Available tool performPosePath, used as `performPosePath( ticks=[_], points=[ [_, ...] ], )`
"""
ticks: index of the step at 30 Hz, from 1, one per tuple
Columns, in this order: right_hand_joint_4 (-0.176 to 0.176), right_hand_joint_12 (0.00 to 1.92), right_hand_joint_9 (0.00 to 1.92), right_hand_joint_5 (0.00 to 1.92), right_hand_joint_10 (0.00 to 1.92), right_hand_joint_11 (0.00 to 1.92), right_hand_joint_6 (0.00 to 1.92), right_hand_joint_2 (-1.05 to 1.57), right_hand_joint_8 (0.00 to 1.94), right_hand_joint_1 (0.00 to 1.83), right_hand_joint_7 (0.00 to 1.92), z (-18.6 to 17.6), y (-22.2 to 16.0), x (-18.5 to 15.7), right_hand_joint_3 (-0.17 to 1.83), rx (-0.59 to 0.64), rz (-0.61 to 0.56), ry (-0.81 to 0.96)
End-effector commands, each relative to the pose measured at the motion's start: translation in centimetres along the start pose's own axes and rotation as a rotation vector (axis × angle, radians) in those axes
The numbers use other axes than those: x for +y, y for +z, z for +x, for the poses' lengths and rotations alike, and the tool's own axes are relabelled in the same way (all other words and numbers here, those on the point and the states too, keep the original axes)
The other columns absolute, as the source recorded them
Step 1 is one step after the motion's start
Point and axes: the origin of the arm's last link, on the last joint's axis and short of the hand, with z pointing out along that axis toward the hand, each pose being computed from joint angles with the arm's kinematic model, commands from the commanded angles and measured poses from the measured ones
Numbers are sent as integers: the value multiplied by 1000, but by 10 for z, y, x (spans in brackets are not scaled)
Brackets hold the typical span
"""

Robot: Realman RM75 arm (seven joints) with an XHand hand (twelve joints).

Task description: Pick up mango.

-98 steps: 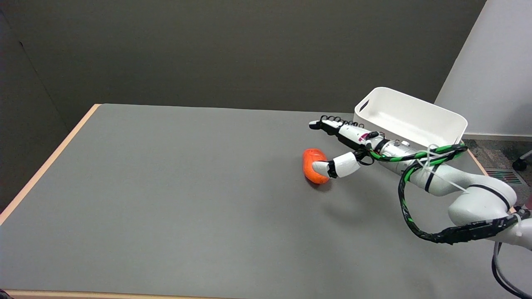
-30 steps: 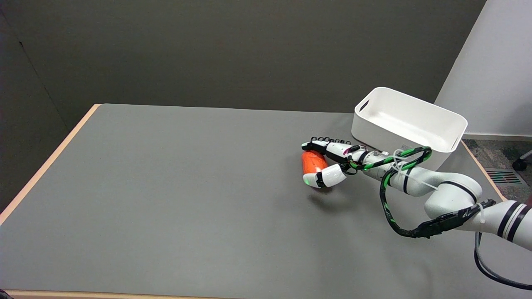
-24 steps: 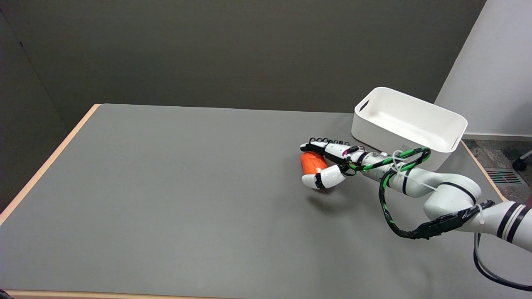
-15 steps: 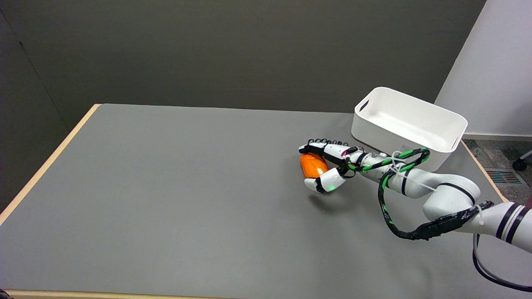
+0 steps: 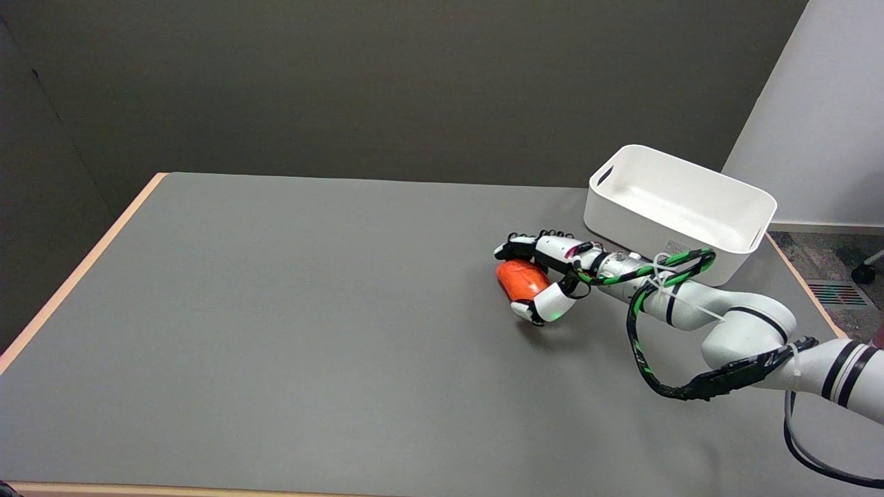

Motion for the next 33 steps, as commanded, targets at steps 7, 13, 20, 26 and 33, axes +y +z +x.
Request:
performPosePath(
  ticks=[7,13,20,26,33],
  points=[
    [-53,1921,592,322,1881,371,1208,1119,1645,1449,527,13,0,-13,417,110,96,-56],
    [-136,1921,621,377,1880,403,1661,1303,1633,1278,588,28,-1,-19,132,174,128,-69],
    [-120,1921,646,428,1847,368,1669,1213,1555,1285,629,30,-1,-19,269,182,132,-69],
    [-122,1921,658,438,1851,347,1668,1164,1550,1291,642,39,-2,-24,361,218,154,-75],
    [-125,1921,667,437,1885,303,1709,1094,1588,1295,643,67,-8,-34,519,327,197,-115]
  ],
)
